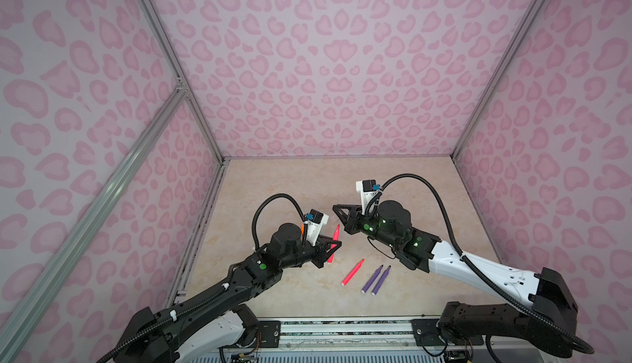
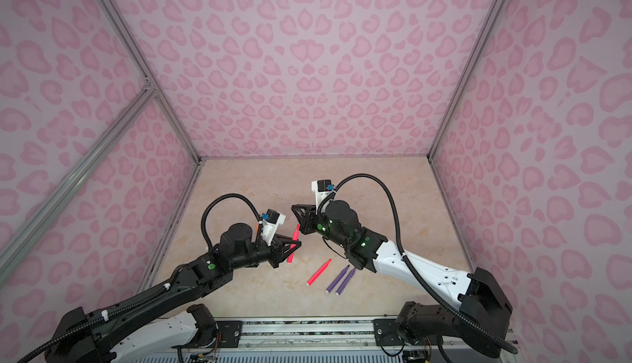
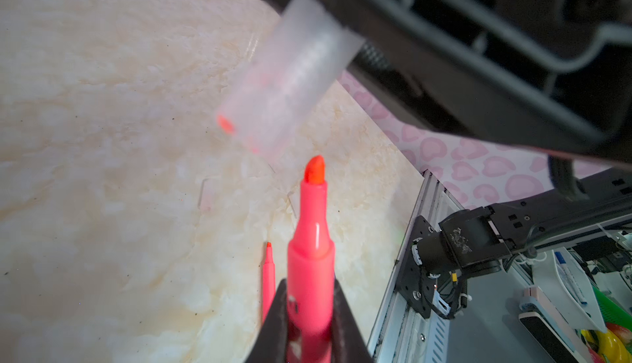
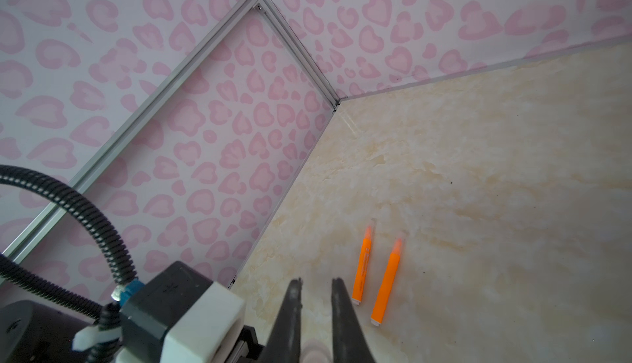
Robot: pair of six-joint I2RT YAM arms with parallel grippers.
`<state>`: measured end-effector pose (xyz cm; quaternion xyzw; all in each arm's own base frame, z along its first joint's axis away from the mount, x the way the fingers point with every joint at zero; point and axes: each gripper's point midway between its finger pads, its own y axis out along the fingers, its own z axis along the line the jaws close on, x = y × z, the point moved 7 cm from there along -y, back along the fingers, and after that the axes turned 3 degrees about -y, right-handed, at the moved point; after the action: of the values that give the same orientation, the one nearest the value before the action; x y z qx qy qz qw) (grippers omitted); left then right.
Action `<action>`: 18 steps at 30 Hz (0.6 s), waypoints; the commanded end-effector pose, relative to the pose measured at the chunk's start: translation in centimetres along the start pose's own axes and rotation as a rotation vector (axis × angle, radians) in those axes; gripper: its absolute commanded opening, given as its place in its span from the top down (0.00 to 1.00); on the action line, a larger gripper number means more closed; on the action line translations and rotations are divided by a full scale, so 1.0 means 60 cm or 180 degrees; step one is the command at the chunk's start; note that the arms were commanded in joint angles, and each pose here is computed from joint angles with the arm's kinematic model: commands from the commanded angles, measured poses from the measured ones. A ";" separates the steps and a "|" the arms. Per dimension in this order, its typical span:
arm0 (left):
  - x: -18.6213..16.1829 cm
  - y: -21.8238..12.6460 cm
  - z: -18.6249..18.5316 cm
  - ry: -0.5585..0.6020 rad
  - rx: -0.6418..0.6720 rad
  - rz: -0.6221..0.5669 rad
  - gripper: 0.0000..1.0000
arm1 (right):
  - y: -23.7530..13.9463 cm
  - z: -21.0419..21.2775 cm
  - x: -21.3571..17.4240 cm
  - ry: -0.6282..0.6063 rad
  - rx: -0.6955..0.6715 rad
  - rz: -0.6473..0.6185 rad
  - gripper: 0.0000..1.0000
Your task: Insert the pens into the pen caps
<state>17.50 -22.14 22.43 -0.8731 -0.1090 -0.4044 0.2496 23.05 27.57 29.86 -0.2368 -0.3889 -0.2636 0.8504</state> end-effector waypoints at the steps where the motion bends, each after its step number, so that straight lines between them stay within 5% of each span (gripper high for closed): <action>1: 0.014 -0.003 -0.006 0.0078 -0.0036 -0.0137 0.97 | -0.007 -0.008 -0.002 -0.0051 -0.0064 0.0003 1.00; 18: 0.014 -0.007 -0.006 0.0092 -0.0011 -0.0176 0.97 | -0.024 -0.012 -0.013 -0.0088 -0.0022 0.0149 1.00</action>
<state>17.52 -21.90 22.85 -0.8695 -0.1202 -0.4093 0.2489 22.31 26.18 29.26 -0.2556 -0.3904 -0.2506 0.8482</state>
